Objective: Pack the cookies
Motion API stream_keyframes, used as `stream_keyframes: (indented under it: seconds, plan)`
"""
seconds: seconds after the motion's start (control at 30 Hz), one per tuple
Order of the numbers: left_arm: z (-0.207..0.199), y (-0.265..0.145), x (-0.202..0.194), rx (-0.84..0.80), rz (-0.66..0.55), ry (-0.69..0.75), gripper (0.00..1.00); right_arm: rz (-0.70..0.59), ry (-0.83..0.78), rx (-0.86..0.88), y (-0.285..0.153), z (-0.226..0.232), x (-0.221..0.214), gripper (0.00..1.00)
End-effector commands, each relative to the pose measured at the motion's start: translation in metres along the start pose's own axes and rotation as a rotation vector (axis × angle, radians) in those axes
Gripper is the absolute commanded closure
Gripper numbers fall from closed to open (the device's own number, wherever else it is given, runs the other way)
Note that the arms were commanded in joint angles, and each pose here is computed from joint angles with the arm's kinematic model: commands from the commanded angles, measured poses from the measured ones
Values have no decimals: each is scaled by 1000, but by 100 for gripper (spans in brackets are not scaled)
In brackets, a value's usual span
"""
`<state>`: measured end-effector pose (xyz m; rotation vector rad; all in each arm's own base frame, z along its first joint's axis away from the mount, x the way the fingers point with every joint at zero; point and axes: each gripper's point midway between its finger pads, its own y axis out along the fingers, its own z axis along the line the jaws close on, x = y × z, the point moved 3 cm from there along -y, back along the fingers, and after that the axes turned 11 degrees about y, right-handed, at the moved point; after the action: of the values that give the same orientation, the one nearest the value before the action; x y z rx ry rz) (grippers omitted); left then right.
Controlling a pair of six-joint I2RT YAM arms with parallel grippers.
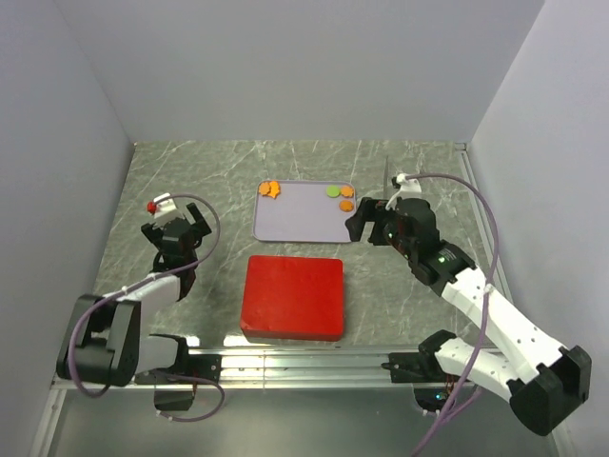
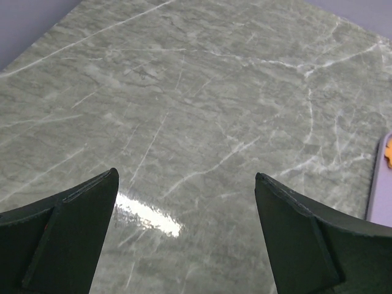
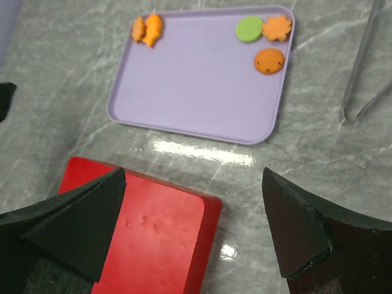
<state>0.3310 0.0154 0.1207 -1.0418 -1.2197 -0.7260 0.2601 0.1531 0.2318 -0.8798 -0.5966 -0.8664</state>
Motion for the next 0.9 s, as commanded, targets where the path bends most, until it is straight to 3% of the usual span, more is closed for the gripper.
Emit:
stream_keyframes:
  seconds: [0.0, 0.13, 0.37, 0.7, 0.77, 0.87]
  plan:
    - [-8, 11, 21, -55, -127, -44, 1, -59, -16, 38, 0, 19, 27, 1]
    - [-8, 26, 12, -39, -76, -7, 1, -47, -23, 50, 6, 21, 25, 1]
    - [1, 34, 20, -50, -184, 14, 1, -13, -14, 34, 21, 18, 15, 0]
    - [-7, 21, 14, -164, -222, 47, 1, 44, -31, 46, 42, 10, -6, 0]
    - [-5, 11, 18, -194, -299, 39, 1, 41, -32, 37, 45, 8, -6, 0]
    - [-6, 15, 16, -201, -279, 42, 0, 41, -55, -4, 49, 2, -3, 0]
